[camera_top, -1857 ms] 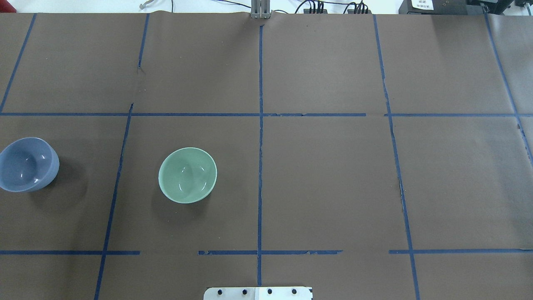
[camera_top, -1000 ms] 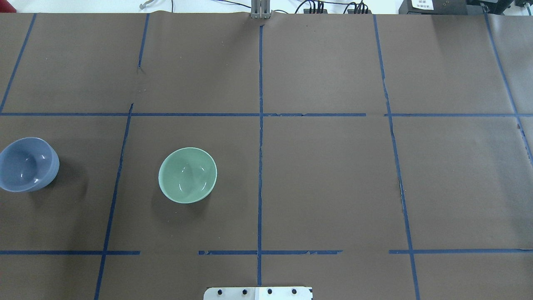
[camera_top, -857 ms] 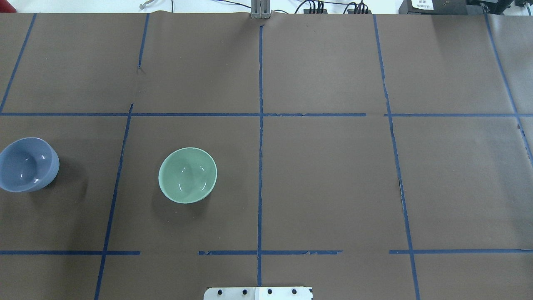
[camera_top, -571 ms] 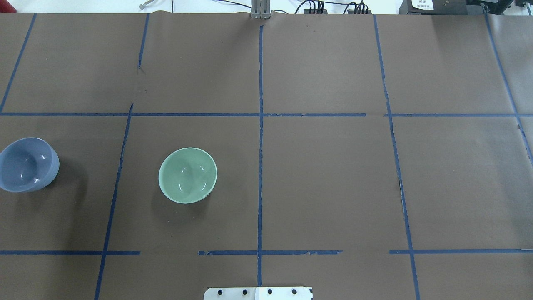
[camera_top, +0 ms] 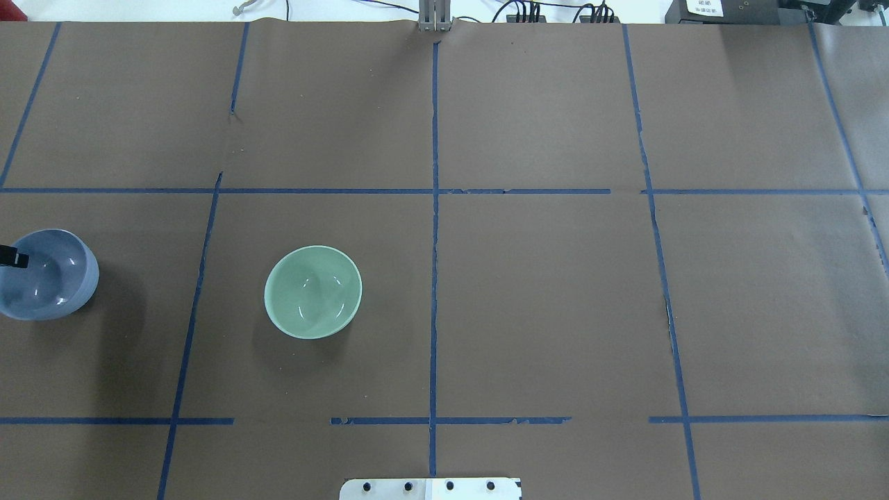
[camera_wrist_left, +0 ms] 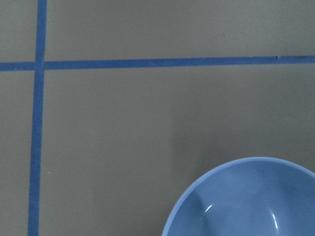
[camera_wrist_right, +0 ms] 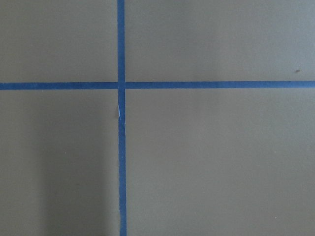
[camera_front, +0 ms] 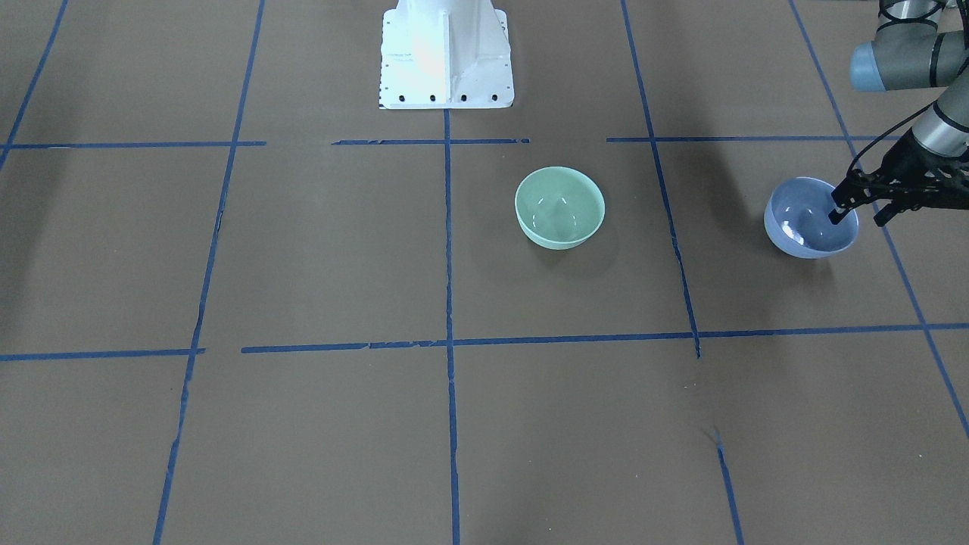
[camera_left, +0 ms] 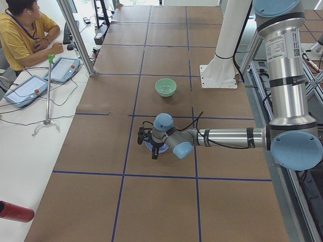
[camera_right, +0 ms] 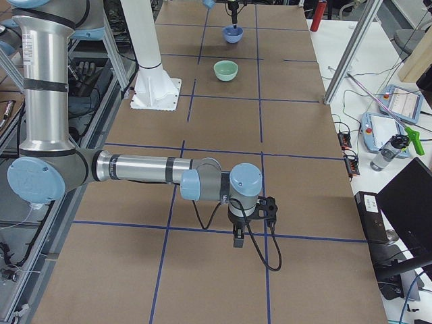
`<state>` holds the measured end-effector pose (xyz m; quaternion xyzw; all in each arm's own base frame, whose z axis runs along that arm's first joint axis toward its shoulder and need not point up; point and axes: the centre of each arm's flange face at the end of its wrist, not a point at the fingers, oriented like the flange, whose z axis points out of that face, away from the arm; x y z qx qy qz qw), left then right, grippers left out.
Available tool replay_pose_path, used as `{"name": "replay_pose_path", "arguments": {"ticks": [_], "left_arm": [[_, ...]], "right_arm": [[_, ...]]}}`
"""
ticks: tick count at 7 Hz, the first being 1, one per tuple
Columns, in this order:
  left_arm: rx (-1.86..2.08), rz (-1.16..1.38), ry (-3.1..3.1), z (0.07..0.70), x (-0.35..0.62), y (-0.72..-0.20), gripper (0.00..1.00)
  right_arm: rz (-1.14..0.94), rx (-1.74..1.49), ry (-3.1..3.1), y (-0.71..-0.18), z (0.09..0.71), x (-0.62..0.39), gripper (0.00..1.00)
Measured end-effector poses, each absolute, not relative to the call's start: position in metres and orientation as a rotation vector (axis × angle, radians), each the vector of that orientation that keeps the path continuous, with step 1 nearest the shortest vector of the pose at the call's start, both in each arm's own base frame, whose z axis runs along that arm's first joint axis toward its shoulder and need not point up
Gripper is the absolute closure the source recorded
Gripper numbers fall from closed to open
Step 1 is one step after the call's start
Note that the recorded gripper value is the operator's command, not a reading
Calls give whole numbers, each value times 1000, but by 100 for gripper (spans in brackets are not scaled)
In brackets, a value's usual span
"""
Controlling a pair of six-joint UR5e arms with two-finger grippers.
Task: Stack blue bowl on green bowl
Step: 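Reach the left gripper to the blue bowl rim, grasp and lift it, then carry the blue bowl over the green bowl and lower it inside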
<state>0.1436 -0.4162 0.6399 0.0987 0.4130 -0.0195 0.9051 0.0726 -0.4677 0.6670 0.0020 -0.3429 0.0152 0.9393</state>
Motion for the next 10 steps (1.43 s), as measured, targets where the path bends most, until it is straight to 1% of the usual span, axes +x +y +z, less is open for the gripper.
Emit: {"name": "replay_pose_path", "arguments": {"ticks": [3, 5, 6, 7, 9, 10], "left_arm": [[203, -38, 846, 641, 145, -415, 100], [214, -31, 869, 619, 144, -418, 100], [191, -28, 885, 583, 147, -421, 100], [160, -39, 882, 534, 150, -426, 100], [87, -161, 892, 420, 171, -451, 100], [39, -234, 922, 371, 203, -457, 100]], "right_arm": [[32, 4, -700, -468, 667, 73, 0], [31, 5, -700, -468, 667, 73, 0], [31, 5, -700, -468, 667, 73, 0], [31, 5, -700, -468, 667, 73, 0], [31, 4, -700, -468, 667, 73, 0], [31, 4, -701, -468, 667, 73, 0]]}}
